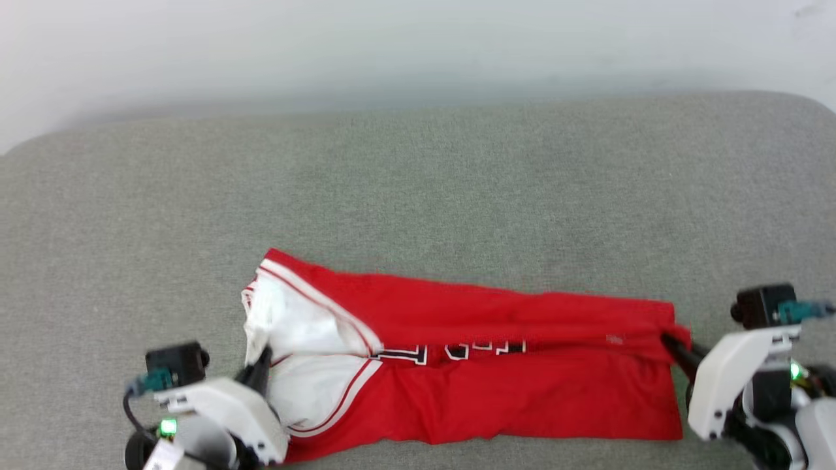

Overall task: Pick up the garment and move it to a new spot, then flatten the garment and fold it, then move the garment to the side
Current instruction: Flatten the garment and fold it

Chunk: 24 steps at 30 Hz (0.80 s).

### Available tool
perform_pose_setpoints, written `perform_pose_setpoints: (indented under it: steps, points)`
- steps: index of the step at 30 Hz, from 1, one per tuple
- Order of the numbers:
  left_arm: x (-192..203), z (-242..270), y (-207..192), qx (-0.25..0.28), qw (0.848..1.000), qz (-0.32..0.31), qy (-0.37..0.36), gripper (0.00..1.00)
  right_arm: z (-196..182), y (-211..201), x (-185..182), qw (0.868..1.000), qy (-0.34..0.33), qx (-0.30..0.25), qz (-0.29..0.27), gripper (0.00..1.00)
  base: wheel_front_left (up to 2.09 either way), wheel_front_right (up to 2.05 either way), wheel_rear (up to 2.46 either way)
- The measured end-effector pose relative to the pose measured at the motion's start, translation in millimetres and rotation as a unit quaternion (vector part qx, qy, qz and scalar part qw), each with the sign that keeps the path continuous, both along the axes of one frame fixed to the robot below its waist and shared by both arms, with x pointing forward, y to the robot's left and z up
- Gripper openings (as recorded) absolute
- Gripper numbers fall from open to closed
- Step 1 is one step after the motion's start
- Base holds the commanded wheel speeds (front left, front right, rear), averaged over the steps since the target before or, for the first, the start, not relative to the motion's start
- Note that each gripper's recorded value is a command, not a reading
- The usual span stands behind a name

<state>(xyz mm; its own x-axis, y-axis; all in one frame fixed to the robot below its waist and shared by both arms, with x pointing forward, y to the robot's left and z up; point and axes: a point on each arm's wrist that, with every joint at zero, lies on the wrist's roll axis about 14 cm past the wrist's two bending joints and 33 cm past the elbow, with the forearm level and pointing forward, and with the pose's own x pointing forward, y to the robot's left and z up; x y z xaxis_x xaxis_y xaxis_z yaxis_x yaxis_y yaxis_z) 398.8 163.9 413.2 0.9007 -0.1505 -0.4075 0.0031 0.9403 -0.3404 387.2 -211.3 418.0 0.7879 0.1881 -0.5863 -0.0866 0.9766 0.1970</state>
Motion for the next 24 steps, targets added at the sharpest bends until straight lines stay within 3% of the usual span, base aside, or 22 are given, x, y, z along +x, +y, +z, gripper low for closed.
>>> perform_pose_setpoints:
  steps: [4,5,6,7,8,17,24]
  points:
    - [-32.6,-17.7,-4.0,-0.013,0.999,0.000,0.043,0.00,-16.4,0.7,-23.8,1.000,0.024,0.010,-0.009,0.00,0.00,0.00,0.00]
    - [-37.9,-20.3,-5.7,-0.015,0.999,-0.002,0.050,0.00,-20.0,2.9,-29.3,0.999,0.029,0.019,-0.013,0.05,0.00,0.00,0.00]
    - [-41.0,-21.0,-8.5,-0.021,0.998,-0.005,0.054,0.09,-23.2,4.7,-34.0,0.999,0.032,0.023,-0.015,0.46,0.00,0.00,0.00]
    - [-44.0,-21.3,-10.9,-0.023,0.998,-0.008,0.055,0.44,-25.0,4.9,-37.5,0.999,0.033,0.026,-0.018,1.00,0.00,0.00,0.00]
    - [-46.7,-20.7,-12.7,-0.025,0.998,-0.009,0.054,1.00,-23.9,5.0,-39.3,0.999,0.026,0.030,-0.023,1.00,0.00,0.00,0.00]
    - [-35.5,35.8,-14.5,0.000,0.996,-0.011,-0.092,1.00,16.1,-1.3,-38.2,0.993,-0.087,0.050,-0.067,1.00,0.00,0.00,0.00]
    - [-29.4,83.5,-8.5,0.030,0.981,0.000,-0.194,1.00,32.2,-36.7,-38.7,0.991,-0.092,0.023,-0.099,1.00,0.00,0.00,0.00]
